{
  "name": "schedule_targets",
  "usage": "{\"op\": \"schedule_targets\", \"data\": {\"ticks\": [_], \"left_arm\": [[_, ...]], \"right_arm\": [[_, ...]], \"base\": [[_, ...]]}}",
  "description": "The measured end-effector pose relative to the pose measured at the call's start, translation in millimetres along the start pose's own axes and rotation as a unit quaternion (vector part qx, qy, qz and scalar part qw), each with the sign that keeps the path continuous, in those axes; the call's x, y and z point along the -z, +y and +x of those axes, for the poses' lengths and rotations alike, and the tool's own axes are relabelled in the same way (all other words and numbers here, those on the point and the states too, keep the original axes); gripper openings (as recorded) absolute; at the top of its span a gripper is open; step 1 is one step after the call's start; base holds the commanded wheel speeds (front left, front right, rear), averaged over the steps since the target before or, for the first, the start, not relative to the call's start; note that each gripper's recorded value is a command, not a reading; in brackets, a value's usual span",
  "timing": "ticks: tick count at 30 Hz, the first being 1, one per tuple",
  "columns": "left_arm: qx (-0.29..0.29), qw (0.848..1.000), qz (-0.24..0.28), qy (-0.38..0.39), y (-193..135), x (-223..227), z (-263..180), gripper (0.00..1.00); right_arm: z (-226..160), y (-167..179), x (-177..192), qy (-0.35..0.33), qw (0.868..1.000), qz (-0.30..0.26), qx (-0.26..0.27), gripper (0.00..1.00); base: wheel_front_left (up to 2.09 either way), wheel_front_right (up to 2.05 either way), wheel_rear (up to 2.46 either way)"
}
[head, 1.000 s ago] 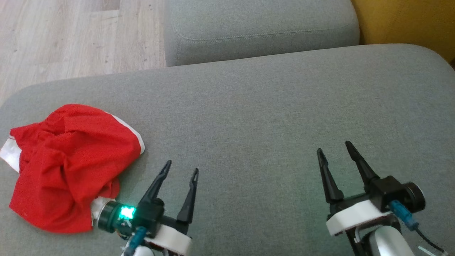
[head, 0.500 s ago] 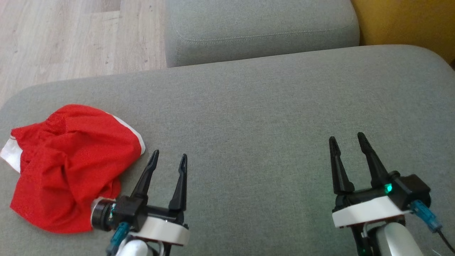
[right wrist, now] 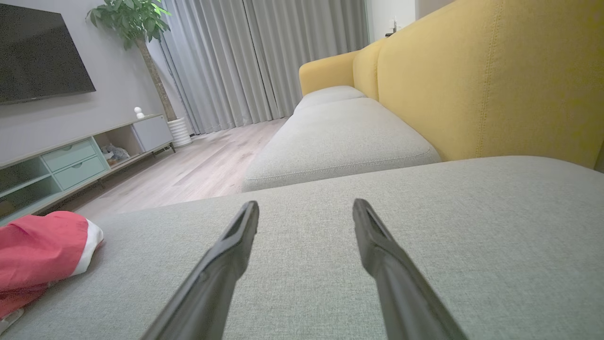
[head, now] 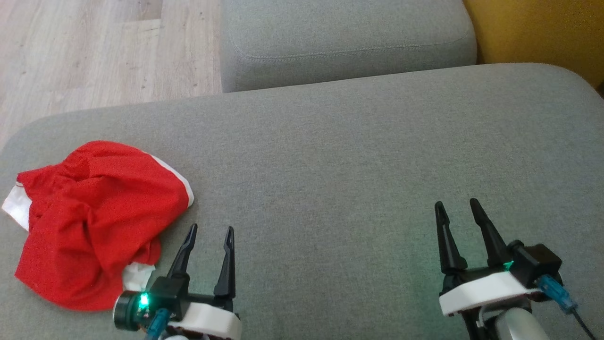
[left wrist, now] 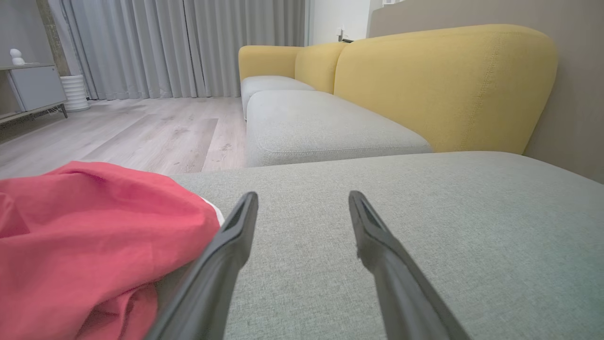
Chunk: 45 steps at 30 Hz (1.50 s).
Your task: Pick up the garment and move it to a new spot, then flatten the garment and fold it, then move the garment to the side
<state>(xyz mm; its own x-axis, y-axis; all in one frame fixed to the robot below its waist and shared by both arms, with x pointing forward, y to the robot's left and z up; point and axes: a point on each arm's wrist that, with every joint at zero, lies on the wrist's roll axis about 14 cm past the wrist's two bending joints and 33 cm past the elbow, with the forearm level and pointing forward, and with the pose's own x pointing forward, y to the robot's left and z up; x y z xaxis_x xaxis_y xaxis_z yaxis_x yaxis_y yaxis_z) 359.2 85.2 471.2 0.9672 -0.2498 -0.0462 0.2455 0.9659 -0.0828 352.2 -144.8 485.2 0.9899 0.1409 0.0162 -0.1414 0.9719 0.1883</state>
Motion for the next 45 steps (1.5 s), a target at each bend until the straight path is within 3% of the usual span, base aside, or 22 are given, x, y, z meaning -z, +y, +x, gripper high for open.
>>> {"op": "schedule_targets", "data": {"ticks": [10, 24, 38, 45], "left_arm": [[-0.008, 1.0, 0.003, -0.002, 6, -1, -2, 1.0], [-0.098, 0.995, 0.01, -0.015, 61, -7, -33, 1.0], [-0.205, 0.978, 0.011, -0.025, 115, -8, -92, 1.0], [-0.236, 0.971, 0.011, -0.031, 129, -10, -111, 1.0]], "right_arm": [[2, 3, 0, 0.0, 1.0, 0.01, -0.004, 1.0], [19, 64, 5, 0.009, 0.995, 0.01, -0.1, 1.0], [11, 156, 25, 0.044, 0.969, 0.013, -0.242, 1.0], [7, 179, 28, 0.05, 0.959, 0.018, -0.278, 1.0]], "base": [[0.0, 0.0, 0.0], [0.0, 0.0, 0.0], [0.0, 0.0, 0.0], [0.0, 0.0, 0.0]]}}
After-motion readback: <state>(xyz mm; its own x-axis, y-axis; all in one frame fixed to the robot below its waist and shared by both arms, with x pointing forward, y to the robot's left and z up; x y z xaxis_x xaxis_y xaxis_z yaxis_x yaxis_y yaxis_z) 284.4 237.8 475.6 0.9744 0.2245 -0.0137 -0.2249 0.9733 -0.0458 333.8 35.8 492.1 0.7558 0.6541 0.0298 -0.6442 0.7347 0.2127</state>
